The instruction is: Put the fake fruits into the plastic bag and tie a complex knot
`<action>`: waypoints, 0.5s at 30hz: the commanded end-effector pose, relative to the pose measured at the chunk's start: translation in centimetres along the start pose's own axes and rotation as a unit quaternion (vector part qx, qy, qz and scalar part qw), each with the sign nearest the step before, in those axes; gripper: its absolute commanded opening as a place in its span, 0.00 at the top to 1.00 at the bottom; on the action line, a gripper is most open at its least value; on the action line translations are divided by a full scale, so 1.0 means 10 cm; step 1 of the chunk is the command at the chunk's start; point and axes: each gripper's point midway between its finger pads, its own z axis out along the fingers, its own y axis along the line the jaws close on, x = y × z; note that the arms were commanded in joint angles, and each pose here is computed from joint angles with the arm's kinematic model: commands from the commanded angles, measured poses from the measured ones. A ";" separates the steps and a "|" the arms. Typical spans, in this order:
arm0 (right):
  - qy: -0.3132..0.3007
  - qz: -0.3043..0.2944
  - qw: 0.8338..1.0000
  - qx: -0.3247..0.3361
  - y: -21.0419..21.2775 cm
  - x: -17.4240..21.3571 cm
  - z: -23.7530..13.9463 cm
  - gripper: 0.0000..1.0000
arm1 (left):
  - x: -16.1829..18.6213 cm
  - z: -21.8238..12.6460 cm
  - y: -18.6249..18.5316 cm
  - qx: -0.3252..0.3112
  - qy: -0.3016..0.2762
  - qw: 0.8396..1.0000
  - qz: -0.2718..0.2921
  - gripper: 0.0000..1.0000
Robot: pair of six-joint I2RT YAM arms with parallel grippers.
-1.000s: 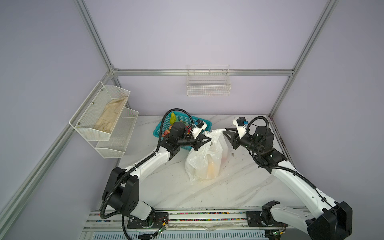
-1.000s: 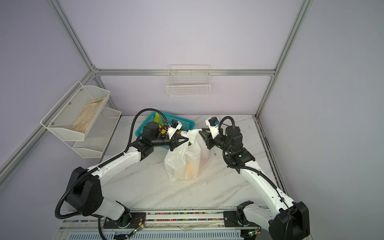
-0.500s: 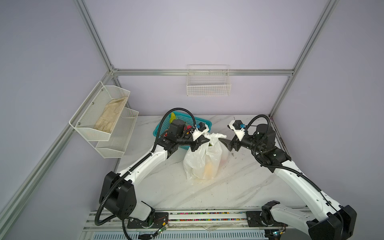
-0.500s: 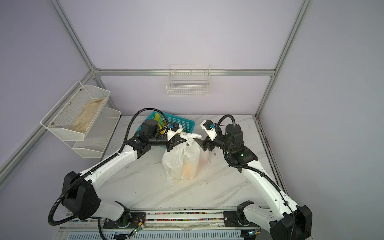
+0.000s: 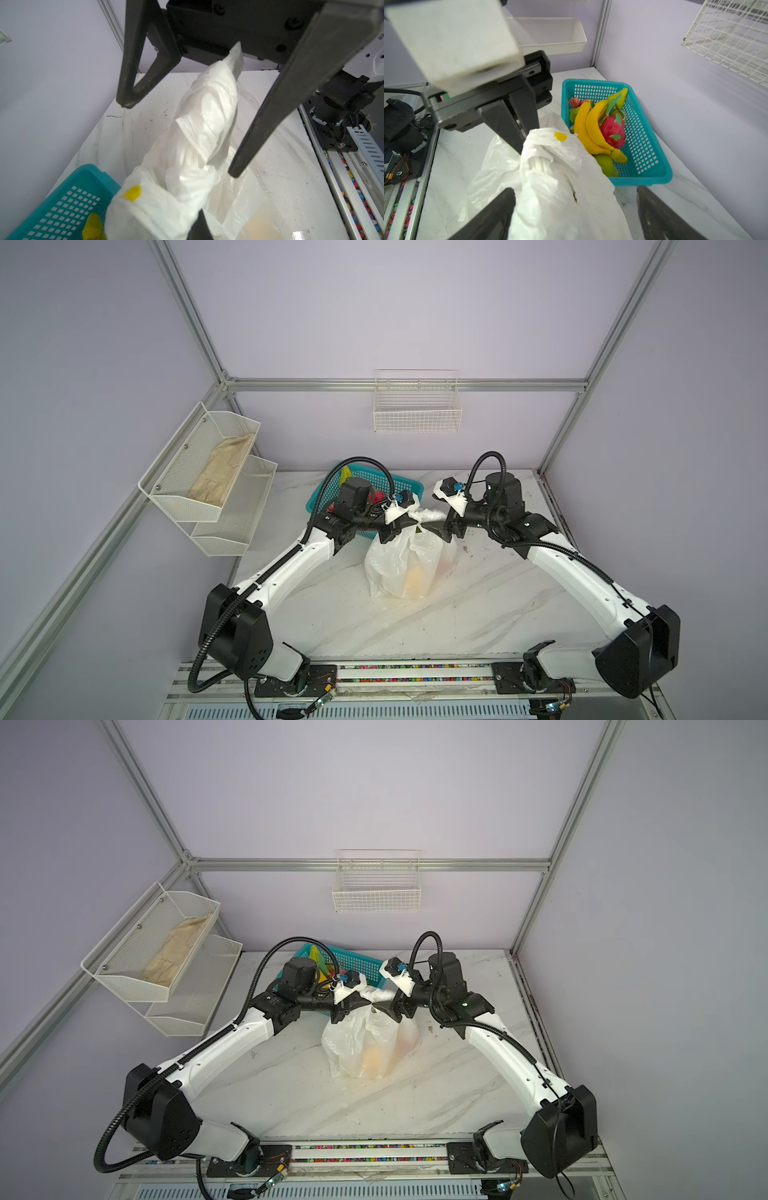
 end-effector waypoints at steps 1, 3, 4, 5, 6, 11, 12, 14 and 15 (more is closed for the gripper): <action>-0.002 -0.026 1.000 -0.009 0.03 -0.06 0.00 0.14 | -0.48 -0.17 0.12 -0.022 -0.040 0.997 0.057 1.00; 0.006 -0.024 1.000 -0.014 0.03 -0.03 0.03 0.19 | -0.49 -0.17 0.11 -0.022 -0.039 0.997 0.058 1.00; 0.008 -0.024 1.000 -0.013 0.02 -0.03 0.03 0.23 | -0.48 -0.18 0.12 -0.022 -0.038 0.997 0.059 1.00; 0.010 -0.024 1.000 -0.012 0.02 -0.03 0.03 0.26 | -0.49 -0.18 0.11 -0.023 -0.038 0.997 0.059 1.00; 0.020 -0.018 1.000 -0.014 -0.01 0.06 0.10 0.30 | -0.48 -0.18 0.11 -0.022 -0.038 0.997 0.059 1.00; 0.025 -0.011 0.999 -0.024 0.00 0.13 0.16 0.35 | -0.48 -0.18 0.11 -0.023 -0.038 0.997 0.058 1.00; 0.027 -0.010 0.999 -0.024 0.00 0.14 0.16 0.35 | -0.48 -0.19 0.11 -0.023 -0.037 0.997 0.058 1.00; 0.027 -0.010 0.999 -0.023 0.00 0.15 0.16 0.39 | -0.49 -0.20 0.11 -0.024 -0.037 0.997 0.060 1.00; 0.026 -0.011 0.999 -0.024 0.00 0.15 0.16 0.42 | -0.49 -0.20 0.11 -0.025 -0.037 0.997 0.060 1.00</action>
